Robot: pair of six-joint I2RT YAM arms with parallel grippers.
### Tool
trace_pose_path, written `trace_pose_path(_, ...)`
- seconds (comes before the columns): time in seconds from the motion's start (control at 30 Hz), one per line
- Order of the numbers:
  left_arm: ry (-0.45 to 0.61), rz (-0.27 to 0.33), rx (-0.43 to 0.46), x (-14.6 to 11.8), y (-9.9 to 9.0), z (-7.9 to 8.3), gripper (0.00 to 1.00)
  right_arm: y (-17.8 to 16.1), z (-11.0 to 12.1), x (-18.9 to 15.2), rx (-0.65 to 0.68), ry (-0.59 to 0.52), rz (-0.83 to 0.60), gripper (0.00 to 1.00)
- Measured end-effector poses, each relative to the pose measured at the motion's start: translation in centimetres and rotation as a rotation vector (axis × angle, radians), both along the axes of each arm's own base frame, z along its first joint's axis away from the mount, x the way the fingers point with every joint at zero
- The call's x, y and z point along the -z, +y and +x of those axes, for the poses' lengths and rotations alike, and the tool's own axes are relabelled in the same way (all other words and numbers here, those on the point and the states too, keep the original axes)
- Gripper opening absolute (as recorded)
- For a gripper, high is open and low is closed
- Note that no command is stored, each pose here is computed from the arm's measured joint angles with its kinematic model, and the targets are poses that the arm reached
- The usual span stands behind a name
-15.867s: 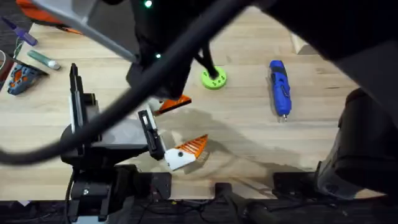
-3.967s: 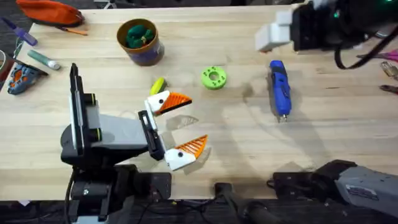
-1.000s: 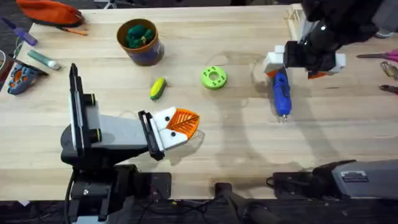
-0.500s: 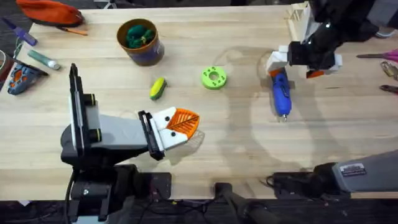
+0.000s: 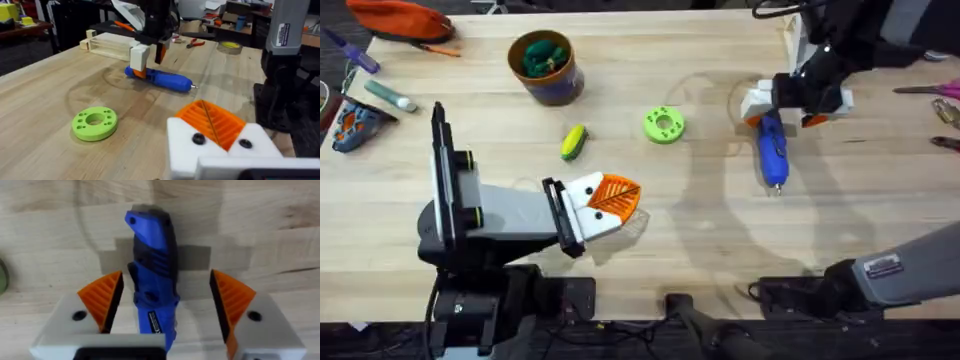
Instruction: Pick up the gripper from the table and insert it into the empty holder that is missing its gripper. Then pick up a screw, insert it into the mounting hole, and use the screwdriver to tighten it. Finally, clean up the table by picking up the vegetable and placing it into the bucket.
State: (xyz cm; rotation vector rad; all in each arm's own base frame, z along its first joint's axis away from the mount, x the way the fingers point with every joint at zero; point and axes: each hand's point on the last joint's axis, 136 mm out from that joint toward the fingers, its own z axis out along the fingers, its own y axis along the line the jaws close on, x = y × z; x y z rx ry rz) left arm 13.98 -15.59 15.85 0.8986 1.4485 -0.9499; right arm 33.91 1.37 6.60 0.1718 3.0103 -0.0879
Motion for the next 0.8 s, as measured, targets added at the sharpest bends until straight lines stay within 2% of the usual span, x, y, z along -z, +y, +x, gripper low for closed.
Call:
trace_pose_path(0.37,0.000,0.000,0.000,0.0,0.0,0.0,0.015,0.0,-0.3,2.8,-0.002,0.079,-0.006,0.990)
trace_pose_path(0.8,0.000,0.000,0.000,0.0,0.0,0.0,0.015,0.1,-0.3,2.9,-0.002,0.081,-0.002,0.977)
